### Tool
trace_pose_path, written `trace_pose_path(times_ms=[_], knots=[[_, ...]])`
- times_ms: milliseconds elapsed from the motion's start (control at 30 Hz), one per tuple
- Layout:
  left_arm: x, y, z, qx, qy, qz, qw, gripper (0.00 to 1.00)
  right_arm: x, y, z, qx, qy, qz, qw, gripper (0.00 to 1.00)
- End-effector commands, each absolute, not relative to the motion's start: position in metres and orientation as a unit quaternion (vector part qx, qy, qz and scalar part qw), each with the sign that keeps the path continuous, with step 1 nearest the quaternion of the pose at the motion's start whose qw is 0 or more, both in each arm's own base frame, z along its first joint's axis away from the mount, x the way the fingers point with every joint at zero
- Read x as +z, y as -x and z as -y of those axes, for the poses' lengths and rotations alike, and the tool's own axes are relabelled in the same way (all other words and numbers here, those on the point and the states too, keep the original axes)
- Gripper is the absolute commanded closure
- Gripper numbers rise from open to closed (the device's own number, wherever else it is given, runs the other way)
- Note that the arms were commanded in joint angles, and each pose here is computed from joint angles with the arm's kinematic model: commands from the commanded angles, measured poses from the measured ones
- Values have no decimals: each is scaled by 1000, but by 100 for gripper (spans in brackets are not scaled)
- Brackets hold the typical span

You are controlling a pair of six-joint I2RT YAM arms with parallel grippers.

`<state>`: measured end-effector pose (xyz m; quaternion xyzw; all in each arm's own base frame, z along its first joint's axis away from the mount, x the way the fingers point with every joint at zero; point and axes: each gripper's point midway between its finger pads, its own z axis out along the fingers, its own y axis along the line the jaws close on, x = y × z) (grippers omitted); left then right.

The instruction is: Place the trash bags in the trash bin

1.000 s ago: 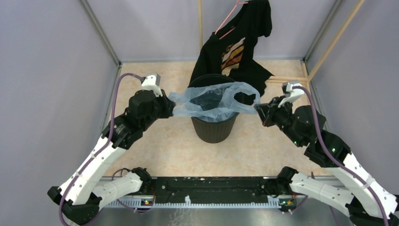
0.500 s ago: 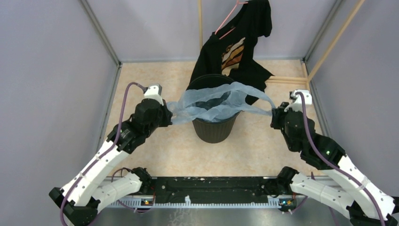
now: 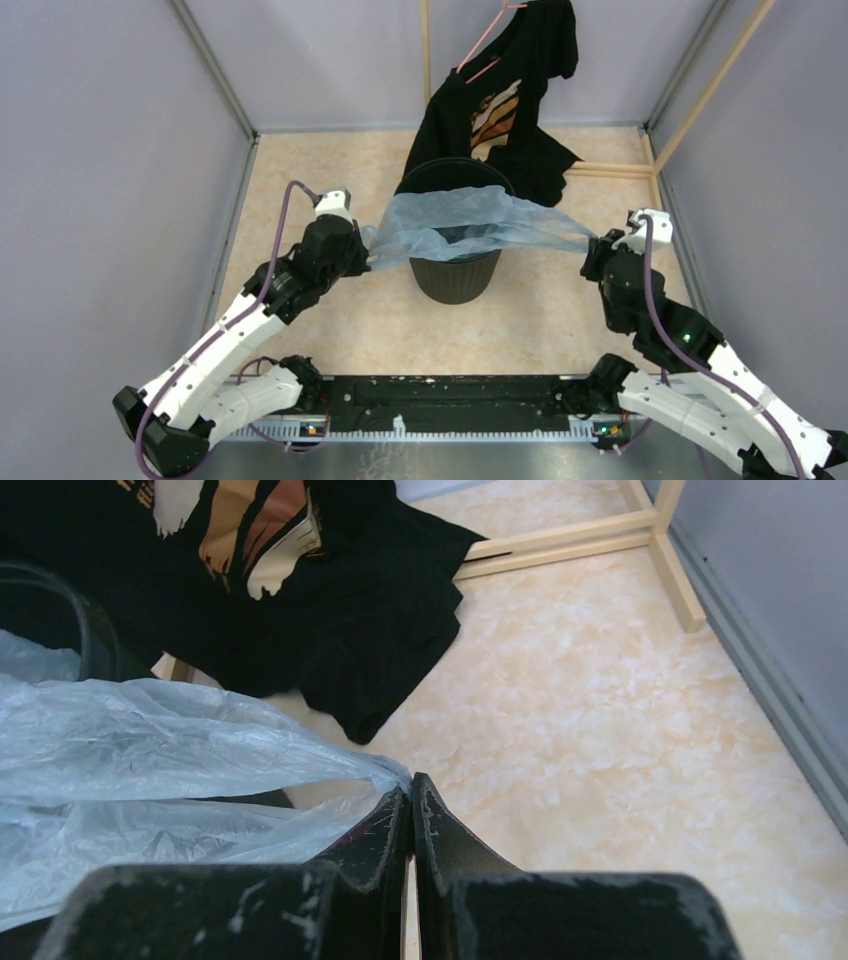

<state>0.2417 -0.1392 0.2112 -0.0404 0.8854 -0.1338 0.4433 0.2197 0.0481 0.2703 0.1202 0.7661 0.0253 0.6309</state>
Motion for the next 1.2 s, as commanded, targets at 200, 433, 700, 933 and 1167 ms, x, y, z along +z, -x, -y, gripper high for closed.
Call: trace_pose_path(times_ms=[200,433,700,933,1167], knots=[[280,-247,122,-131,40,-845,517,100,323,-241,-23,-13,-137,-740,659,100],[277,-235,121,-156,40,-838,521,100,308,-223,-31,31,-113,-764,634,100],[263,-227,110,-128,28,-854,504,100,292,-209,-9,-14,-144,-781,607,100],[257,-218,113,-162,53,-849,500,100,264,-208,-13,11,-197,-785,587,100],[273,-203,112,-202,49,-830,517,100,265,-200,-22,57,-177,-785,591,100]])
